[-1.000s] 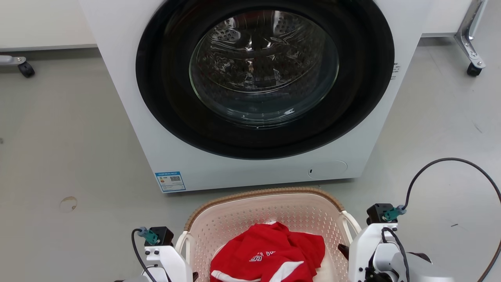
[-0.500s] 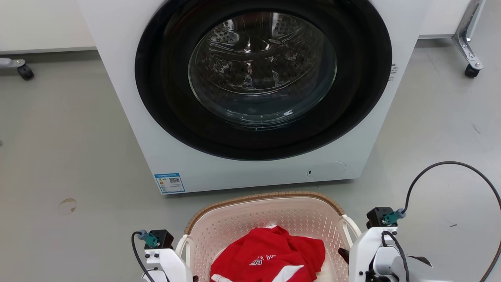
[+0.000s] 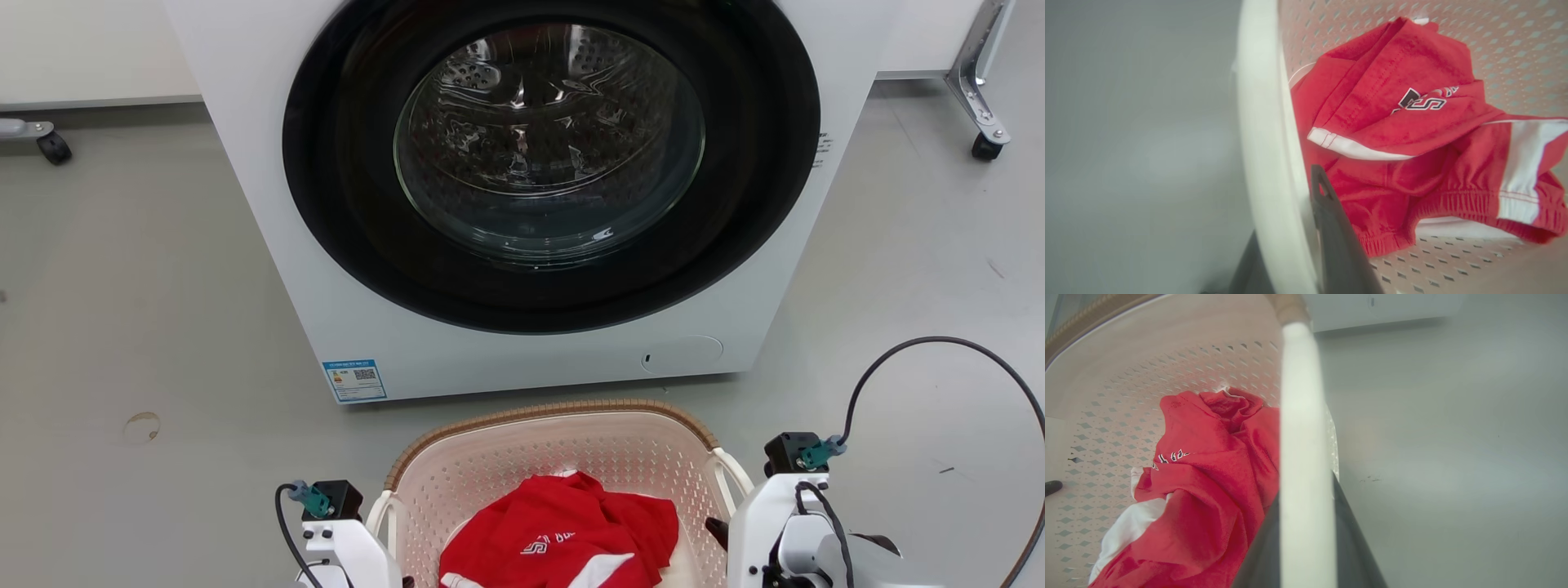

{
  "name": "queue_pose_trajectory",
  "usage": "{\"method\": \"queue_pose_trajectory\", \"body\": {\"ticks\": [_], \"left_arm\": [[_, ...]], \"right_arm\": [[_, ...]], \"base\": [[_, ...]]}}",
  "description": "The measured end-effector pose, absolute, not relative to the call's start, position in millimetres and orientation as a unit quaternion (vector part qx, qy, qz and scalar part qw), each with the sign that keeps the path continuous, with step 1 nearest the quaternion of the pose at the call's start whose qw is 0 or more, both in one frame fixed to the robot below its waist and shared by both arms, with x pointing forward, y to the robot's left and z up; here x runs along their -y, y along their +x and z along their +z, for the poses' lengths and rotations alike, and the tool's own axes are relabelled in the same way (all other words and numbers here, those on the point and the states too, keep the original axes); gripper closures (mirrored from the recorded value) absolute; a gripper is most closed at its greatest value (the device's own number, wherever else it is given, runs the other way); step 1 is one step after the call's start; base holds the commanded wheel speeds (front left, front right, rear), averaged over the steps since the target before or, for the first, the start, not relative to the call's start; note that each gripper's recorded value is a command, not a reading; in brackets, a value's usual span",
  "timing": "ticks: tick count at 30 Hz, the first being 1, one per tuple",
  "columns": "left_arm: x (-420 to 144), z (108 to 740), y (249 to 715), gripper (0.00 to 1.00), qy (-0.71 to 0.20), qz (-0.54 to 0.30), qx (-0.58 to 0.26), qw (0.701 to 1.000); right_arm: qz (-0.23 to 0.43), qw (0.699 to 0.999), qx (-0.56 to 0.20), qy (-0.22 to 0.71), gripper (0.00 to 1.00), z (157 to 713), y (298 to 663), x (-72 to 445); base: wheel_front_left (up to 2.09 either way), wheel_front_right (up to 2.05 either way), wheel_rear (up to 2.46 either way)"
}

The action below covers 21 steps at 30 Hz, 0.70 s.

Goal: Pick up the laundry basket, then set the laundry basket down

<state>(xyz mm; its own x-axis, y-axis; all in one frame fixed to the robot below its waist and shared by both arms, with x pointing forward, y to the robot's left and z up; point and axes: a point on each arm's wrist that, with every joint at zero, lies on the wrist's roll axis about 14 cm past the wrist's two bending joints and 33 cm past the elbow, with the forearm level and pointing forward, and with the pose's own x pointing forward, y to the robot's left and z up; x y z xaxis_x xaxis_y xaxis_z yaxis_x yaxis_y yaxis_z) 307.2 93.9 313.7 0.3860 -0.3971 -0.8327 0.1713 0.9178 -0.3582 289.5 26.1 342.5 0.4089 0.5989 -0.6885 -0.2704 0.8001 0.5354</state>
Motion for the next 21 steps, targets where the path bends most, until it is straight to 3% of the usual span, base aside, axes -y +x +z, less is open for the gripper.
{"method": "queue_pose_trajectory", "body": {"ticks": [21], "left_arm": [[-94.2,310.1,304.9,1.0,-0.105,-0.173,-0.532,0.822]], "right_arm": [[0.264,0.819,-0.479,0.173,1.0,340.1,288.7,-25.9]], "base": [[0.0,0.0,0.0]]}}
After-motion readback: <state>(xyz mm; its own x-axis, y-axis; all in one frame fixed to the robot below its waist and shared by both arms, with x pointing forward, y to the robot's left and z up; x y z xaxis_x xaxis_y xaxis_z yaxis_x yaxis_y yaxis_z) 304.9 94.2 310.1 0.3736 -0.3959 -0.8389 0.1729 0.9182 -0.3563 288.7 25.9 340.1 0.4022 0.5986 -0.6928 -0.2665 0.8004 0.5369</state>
